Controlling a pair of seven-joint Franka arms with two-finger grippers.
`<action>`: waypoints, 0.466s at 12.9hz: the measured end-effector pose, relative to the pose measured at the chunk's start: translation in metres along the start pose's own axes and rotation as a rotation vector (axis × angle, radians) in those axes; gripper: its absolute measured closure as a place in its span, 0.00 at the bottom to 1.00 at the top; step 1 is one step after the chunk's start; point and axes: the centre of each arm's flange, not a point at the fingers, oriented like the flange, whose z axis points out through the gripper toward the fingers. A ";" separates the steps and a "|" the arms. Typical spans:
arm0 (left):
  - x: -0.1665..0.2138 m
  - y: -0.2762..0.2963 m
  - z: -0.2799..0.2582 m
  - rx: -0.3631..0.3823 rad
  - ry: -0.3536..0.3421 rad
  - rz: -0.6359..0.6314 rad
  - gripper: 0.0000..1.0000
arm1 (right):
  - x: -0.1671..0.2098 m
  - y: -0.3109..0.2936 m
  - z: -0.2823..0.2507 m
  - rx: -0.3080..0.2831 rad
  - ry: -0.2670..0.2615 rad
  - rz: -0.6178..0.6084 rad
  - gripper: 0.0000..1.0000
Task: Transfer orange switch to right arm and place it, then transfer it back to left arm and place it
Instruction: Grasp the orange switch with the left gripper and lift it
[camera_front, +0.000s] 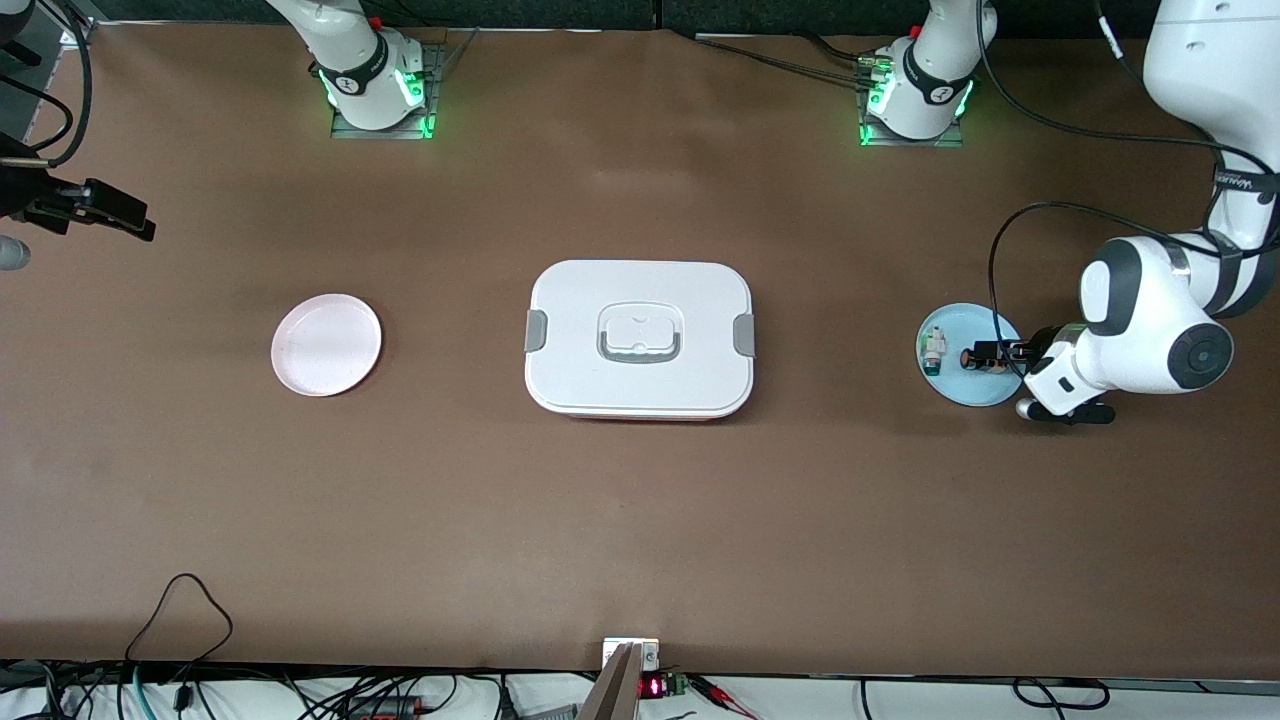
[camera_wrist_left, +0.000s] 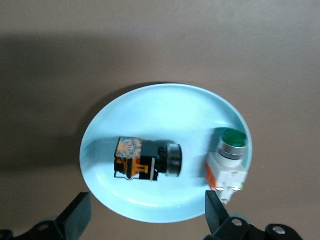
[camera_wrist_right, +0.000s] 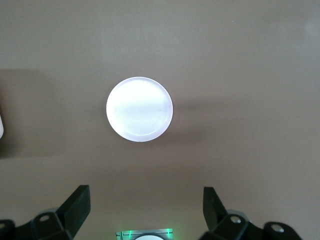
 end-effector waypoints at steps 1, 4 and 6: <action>0.001 -0.004 0.007 -0.004 -0.005 0.001 0.00 | 0.000 0.000 0.000 0.000 0.000 0.000 0.00; 0.005 -0.004 0.019 -0.007 -0.007 0.003 0.00 | 0.000 0.000 0.000 0.000 0.001 0.000 0.00; 0.009 -0.005 0.030 -0.009 -0.008 0.003 0.00 | 0.000 0.000 0.000 0.000 0.001 0.000 0.00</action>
